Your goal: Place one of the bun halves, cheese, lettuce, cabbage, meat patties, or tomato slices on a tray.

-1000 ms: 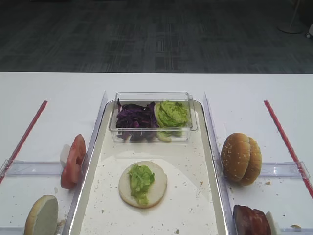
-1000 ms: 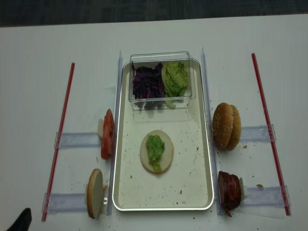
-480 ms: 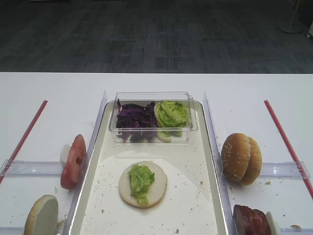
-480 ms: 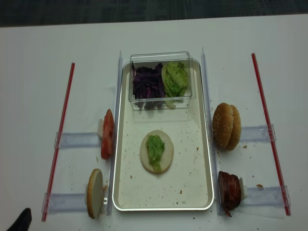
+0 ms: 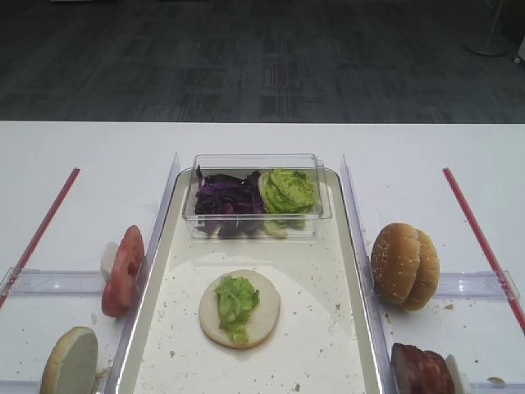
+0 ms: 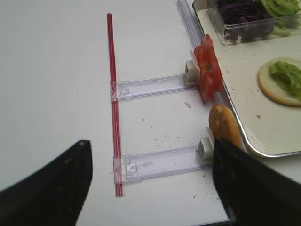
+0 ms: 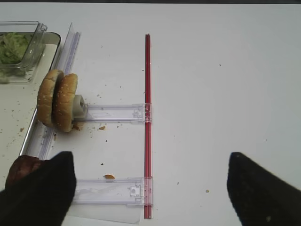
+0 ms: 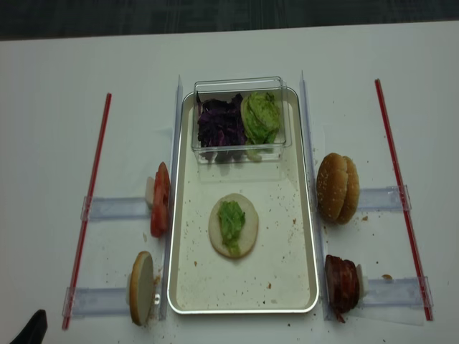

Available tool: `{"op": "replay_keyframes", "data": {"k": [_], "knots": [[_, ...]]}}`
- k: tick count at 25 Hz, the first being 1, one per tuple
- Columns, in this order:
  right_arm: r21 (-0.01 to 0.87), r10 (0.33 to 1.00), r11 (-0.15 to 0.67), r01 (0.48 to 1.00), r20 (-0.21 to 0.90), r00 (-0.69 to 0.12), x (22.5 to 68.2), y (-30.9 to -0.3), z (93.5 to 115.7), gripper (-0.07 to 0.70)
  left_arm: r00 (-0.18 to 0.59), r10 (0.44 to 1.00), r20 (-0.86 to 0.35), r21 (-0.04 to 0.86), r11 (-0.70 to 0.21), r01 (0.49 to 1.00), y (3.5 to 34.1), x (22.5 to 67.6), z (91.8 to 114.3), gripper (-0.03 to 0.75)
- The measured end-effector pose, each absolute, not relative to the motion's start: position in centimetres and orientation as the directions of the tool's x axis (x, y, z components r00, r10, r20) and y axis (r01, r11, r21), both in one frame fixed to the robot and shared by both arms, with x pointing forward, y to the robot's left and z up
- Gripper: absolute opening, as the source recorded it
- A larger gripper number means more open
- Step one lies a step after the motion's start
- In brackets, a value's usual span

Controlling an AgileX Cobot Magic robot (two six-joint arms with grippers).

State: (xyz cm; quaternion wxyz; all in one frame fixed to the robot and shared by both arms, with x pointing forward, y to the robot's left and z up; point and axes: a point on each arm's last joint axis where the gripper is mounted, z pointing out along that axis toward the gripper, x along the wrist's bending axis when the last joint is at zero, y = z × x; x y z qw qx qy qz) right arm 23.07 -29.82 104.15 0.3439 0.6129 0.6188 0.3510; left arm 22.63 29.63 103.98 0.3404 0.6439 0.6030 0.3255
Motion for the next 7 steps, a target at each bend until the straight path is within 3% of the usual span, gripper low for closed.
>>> {"op": "replay_keyframes", "data": {"k": [7], "knots": [[0.856,1.000,0.002,0.517,0.005,-0.012,23.07,-29.82,104.15,0.664,0.061,0.998,0.009,0.831,-0.041,0.555,29.63,22.63,103.98,0.491]]}}
